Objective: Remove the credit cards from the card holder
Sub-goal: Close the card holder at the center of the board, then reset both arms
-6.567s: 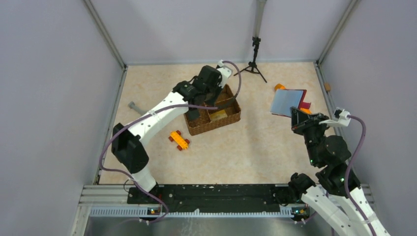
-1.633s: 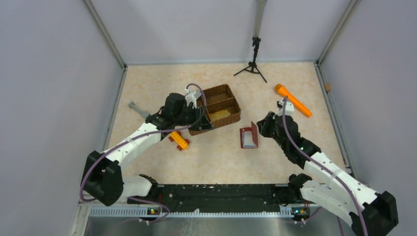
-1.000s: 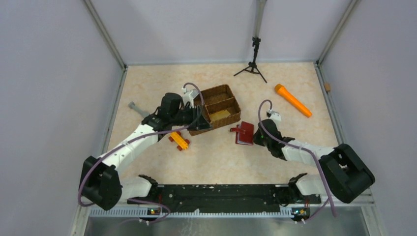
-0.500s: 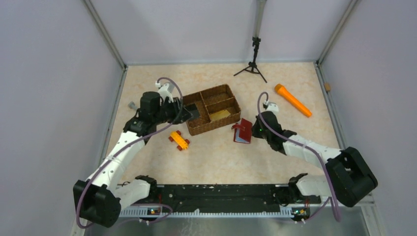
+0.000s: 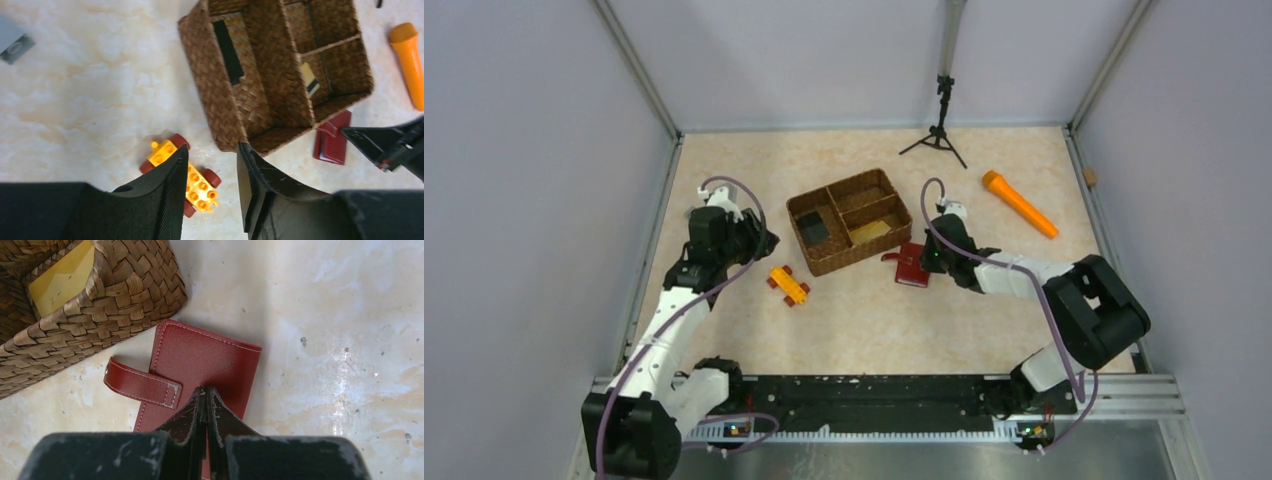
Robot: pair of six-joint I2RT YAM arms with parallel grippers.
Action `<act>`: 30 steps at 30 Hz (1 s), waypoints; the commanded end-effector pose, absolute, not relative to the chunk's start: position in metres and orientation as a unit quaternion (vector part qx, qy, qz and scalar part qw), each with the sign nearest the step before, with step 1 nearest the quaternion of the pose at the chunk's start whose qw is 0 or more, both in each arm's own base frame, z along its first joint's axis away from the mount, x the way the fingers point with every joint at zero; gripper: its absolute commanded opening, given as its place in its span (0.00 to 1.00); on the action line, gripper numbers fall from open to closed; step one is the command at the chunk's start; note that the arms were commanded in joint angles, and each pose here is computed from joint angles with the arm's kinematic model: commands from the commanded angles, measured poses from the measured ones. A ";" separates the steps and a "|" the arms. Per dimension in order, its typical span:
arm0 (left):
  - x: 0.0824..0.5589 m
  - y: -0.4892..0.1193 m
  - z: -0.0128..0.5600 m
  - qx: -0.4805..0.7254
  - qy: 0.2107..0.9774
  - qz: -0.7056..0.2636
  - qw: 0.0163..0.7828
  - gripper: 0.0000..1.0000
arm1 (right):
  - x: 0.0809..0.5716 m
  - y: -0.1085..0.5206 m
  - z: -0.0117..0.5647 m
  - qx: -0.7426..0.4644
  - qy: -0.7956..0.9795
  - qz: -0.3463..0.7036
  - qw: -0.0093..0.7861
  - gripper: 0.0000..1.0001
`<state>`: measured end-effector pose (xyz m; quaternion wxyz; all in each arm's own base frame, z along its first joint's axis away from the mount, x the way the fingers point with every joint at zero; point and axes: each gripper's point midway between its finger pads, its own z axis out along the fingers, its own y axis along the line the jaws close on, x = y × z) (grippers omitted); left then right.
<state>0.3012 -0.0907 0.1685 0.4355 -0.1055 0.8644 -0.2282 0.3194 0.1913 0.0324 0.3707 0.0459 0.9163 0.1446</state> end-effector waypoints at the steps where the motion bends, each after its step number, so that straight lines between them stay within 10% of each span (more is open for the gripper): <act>1: 0.314 -0.065 0.178 -0.128 0.838 -0.178 0.500 0.48 | 0.322 0.189 0.059 0.029 0.908 0.145 0.391 0.00; 6: 0.317 -0.044 0.179 -0.137 0.821 -0.127 0.540 0.68 | 0.332 0.174 0.116 0.030 0.878 0.129 0.461 0.00; 9: 0.316 -0.042 0.182 -0.139 0.807 -0.128 0.559 0.98 | 0.335 0.151 0.135 0.064 0.855 0.098 0.505 0.00; 15: 0.315 -0.031 0.194 -0.131 0.774 -0.106 0.611 0.99 | 0.335 0.100 0.167 0.123 0.803 0.027 0.583 0.01; 21: 0.323 -0.012 0.190 -0.126 0.739 -0.052 0.660 0.99 | 0.331 0.043 0.187 0.194 0.750 -0.051 0.630 0.83; 30: 0.352 0.014 0.159 -0.120 0.735 0.042 0.666 0.99 | 0.328 0.003 0.159 0.129 0.693 -0.107 0.701 0.89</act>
